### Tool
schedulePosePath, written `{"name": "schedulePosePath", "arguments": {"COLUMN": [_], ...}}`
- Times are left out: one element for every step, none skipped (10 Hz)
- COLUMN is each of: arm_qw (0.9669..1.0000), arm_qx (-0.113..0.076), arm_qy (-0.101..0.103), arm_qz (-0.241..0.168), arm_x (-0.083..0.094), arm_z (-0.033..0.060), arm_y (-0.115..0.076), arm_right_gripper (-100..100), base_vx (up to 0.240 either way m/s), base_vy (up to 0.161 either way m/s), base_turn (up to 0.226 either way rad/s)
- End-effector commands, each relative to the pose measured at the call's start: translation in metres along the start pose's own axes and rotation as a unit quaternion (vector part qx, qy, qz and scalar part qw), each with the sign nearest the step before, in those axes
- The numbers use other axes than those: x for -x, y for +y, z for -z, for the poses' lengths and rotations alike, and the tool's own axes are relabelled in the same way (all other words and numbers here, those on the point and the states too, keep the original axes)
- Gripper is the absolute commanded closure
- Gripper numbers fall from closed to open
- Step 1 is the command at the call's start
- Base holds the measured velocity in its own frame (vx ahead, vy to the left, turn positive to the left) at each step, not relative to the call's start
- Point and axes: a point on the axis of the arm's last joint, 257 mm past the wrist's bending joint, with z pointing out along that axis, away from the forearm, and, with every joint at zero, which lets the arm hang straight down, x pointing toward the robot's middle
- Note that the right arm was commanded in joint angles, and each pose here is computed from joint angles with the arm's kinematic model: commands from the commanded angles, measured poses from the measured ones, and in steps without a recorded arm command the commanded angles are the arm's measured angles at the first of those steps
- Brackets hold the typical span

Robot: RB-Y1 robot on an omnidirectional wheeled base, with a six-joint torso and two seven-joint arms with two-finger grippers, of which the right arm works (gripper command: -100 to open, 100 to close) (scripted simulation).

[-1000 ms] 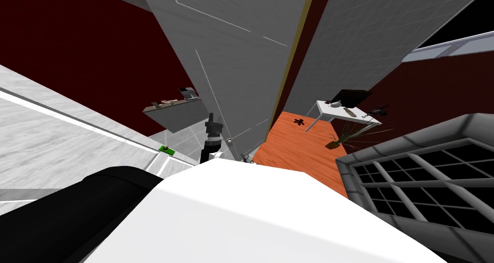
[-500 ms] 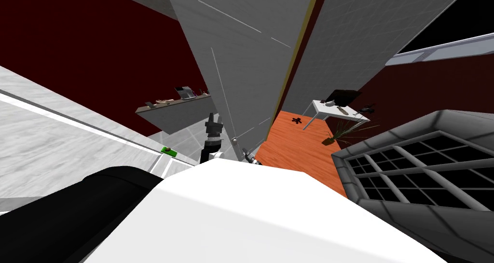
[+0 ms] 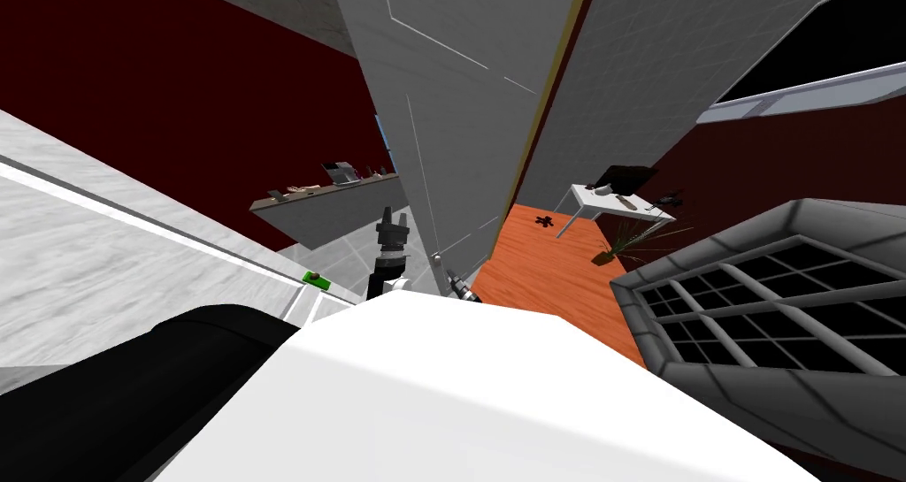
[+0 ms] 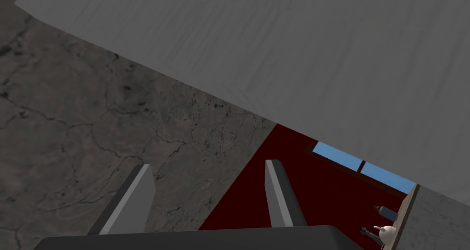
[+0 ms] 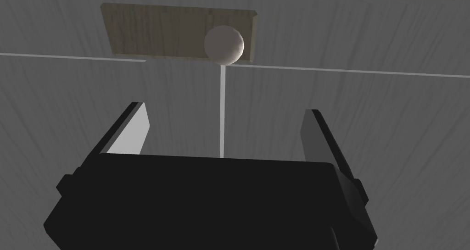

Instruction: Push the door open

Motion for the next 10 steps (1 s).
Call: {"name": "schedulePosePath", "arguments": {"arm_qw": [1.0000,1.0000,1.0000,1.0000,1.0000,1.0000,1.0000,1.0000,1.0000,1.0000], "arm_qx": [-0.001,-0.001,-0.001,-0.001,0.000,0.002,0.001,0.001,0.001,0.001], "arm_qy": [-0.002,-0.004,-0.005,-0.006,-0.008,-0.009,-0.008,-0.008,-0.008,-0.008], "arm_qz": [0.002,0.003,0.003,0.003,0.003,0.002,0.002,0.002,0.002,0.002], "arm_x": [0.0026,0.0040,0.0044,0.0049,0.0049,0.0044,0.0047,0.0047,0.0047,0.0047], "arm_z": [0.0003,-0.0002,-0.0007,-0.0019,-0.0035,-0.0050,-0.0042,-0.0042,-0.0042,-0.0042], "arm_y": [-0.0004,-0.0006,-0.0006,-0.0001,0.0007,0.0017,0.0007,0.0007,0.0007,0.0007], "arm_right_gripper": [-100,-100,-100,-100,-100,-100,-100,100,100,100], "base_vx": [0.160,0.167,0.136,0.143,0.129,0.143,0.066,-0.011,-0.027,-0.022], "base_vy": [0.152,0.165,0.154,0.148,0.127,0.137,0.065,-0.009,-0.027,-0.024], "base_turn": [0.023,0.029,0.025,0.025,0.043,0.023,-0.005,0.000,0.004,0.001]}}
